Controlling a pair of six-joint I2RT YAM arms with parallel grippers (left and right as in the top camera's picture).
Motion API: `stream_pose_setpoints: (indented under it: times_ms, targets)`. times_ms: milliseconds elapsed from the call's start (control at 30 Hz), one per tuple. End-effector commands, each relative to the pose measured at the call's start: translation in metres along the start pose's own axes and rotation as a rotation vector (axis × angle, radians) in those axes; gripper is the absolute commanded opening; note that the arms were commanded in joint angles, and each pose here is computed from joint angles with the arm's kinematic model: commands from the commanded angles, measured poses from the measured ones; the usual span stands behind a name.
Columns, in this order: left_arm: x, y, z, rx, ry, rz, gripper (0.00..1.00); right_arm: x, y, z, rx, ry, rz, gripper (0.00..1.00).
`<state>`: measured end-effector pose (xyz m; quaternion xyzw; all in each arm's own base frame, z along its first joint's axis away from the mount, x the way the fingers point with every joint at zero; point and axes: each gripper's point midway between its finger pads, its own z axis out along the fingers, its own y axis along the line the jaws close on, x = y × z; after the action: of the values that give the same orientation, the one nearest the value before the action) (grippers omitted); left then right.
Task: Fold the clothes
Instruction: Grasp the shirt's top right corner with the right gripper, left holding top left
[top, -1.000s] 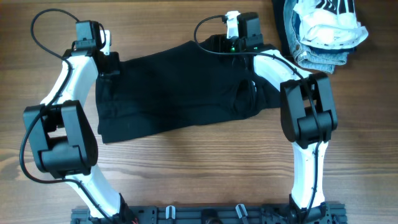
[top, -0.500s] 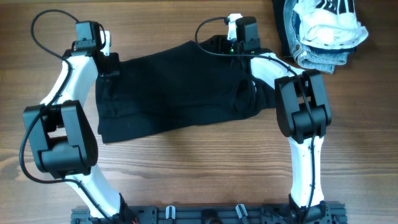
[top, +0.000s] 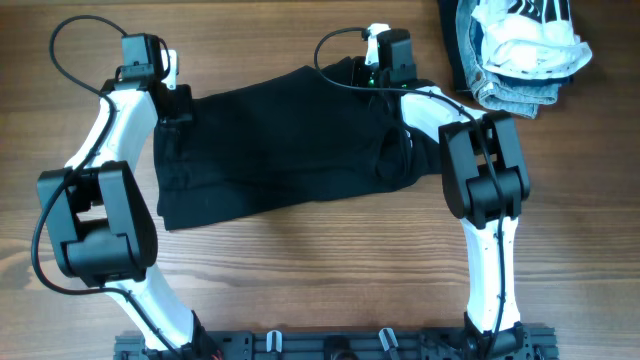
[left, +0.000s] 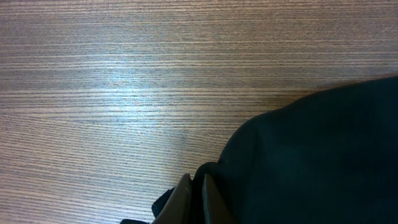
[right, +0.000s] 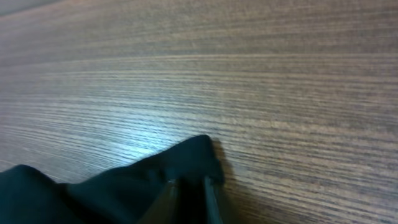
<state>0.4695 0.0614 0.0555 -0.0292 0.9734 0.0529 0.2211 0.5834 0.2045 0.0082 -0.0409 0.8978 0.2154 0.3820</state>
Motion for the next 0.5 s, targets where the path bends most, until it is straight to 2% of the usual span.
stream_pose_setpoints:
  times_ms: [0, 233, 467]
  targets:
    - [-0.002, 0.001, -0.005, -0.008, -0.009, -0.009, 0.04, -0.001, -0.001, 0.002, 0.018, 0.016, -0.001, 0.04]
    - [-0.002, 0.001, -0.005, -0.009, -0.009, -0.009, 0.04, -0.067, 0.027, -0.065, 0.01, 0.045, -0.101, 0.04]
    - [0.004, 0.002, -0.018, -0.008, 0.015, -0.014, 0.04, -0.083, 0.056, -0.154, 0.016, 0.135, -0.143, 0.04]
